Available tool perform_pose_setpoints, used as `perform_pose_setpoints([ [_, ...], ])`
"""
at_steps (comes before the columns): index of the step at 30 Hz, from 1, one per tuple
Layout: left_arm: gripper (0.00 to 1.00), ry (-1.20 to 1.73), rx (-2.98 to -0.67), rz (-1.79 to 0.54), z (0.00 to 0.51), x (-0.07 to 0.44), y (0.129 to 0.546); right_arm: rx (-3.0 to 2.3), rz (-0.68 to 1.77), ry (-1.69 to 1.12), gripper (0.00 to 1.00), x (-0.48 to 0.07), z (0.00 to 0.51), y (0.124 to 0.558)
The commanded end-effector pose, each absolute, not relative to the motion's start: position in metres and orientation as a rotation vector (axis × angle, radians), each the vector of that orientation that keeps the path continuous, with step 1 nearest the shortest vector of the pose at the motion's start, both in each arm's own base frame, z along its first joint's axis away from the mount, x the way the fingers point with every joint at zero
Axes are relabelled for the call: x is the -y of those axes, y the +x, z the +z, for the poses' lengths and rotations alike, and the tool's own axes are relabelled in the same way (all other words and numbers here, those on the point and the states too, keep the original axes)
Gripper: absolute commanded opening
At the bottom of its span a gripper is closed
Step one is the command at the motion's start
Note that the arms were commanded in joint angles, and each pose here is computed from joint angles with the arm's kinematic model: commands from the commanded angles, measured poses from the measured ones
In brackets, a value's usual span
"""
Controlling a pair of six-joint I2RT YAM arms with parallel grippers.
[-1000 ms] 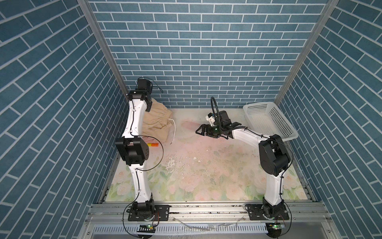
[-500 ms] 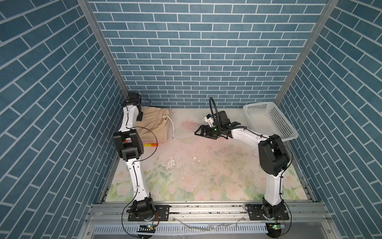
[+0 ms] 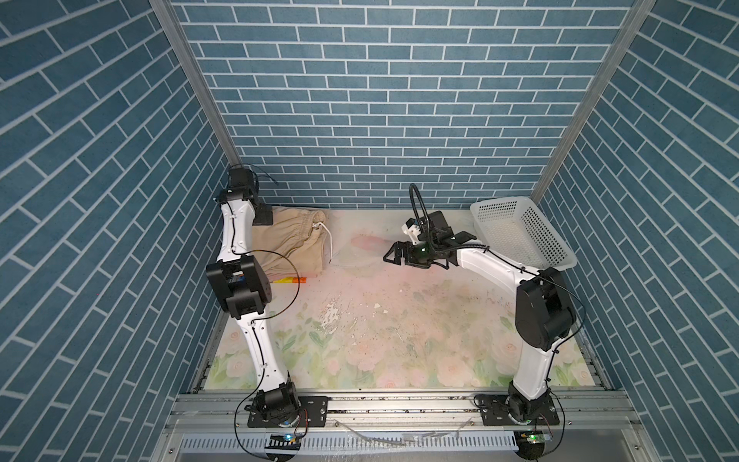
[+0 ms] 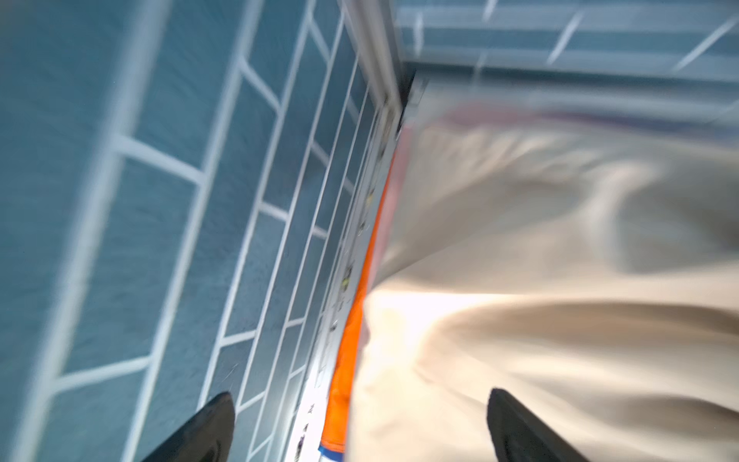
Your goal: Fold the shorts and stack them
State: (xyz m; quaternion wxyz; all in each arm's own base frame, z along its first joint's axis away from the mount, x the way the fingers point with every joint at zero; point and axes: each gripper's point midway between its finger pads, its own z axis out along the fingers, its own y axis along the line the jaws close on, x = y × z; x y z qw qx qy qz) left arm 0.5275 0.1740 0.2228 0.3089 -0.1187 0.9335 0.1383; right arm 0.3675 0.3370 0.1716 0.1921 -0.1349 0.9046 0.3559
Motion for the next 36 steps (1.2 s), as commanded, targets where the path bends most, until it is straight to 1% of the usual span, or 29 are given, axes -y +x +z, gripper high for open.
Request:
perform_pose_setpoints([
  [1,1.00,-0.294,-2.234,0.058,0.296,-0.124,0.526,-2.455,0.685,-0.336,0.99,-0.279,0.210,0.385],
  [3,1.00,-0.242,-2.106,-0.015,0.328,-0.099,0.515,-2.441,0.528,-0.223,0.99,-0.234,0.219,0.398],
  [4,1.00,-0.218,-2.066,-0.036,0.334,-0.088,0.508,-2.428,0.488,-0.179,0.99,-0.216,0.224,0.401],
  [6,1.00,-0.162,-1.977,-0.085,0.349,-0.064,0.491,-2.386,0.319,-0.034,0.99,-0.160,0.230,0.409],
  [8,1.00,-0.117,-1.924,-0.119,0.351,-0.043,0.475,-2.342,0.165,0.054,0.99,-0.114,0.234,0.409],
  [10,1.00,-0.086,-1.883,-0.152,0.342,-0.031,0.461,-2.289,-0.025,0.097,0.99,-0.072,0.235,0.406],
  [12,1.00,-0.097,-1.868,-0.145,0.320,-0.030,0.446,-2.208,-0.221,0.091,0.99,-0.040,0.236,0.401],
  [14,1.00,-0.136,-1.879,-0.119,0.296,-0.035,0.432,-2.116,-0.381,0.104,0.99,-0.015,0.233,0.394],
  [16,0.99,-0.182,-1.917,-0.061,0.265,-0.042,0.419,-2.034,-0.477,0.126,0.99,0.004,0.223,0.386],
  [18,1.00,-0.326,-1.964,0.040,0.229,-0.062,0.403,-1.978,-0.527,0.140,0.99,0.018,0.206,0.379],
  [20,1.00,-0.393,-1.981,0.141,0.200,-0.074,0.391,-1.941,-0.559,0.158,0.99,0.027,0.189,0.375],
  [22,1.00,-0.382,-1.995,0.236,0.178,-0.077,0.387,-1.939,-0.597,0.154,0.99,0.035,0.169,0.370],
  [24,1.00,-0.345,-2.035,0.281,0.163,-0.075,0.392,-1.918,-0.623,0.185,0.99,0.043,0.154,0.365],
  [25,1.00,-0.348,-2.058,0.284,0.153,-0.075,0.393,-1.904,-0.613,0.199,0.99,0.044,0.150,0.363],
  [26,1.00,-0.352,-2.098,0.282,0.133,-0.074,0.389,-1.883,-0.586,0.209,0.99,0.043,0.145,0.362],
  [29,1.00,-0.311,-2.081,0.241,0.110,-0.062,0.390,-1.813,-0.466,0.193,0.99,0.031,0.133,0.366],
  [30,0.99,-0.314,-2.065,0.220,0.102,-0.059,0.389,-1.800,-0.469,0.169,0.99,0.029,0.131,0.367],
  [36,1.00,-0.268,-2.032,0.187,0.105,-0.052,0.390,-1.743,-0.421,0.158,0.99,0.026,0.122,0.363],
])
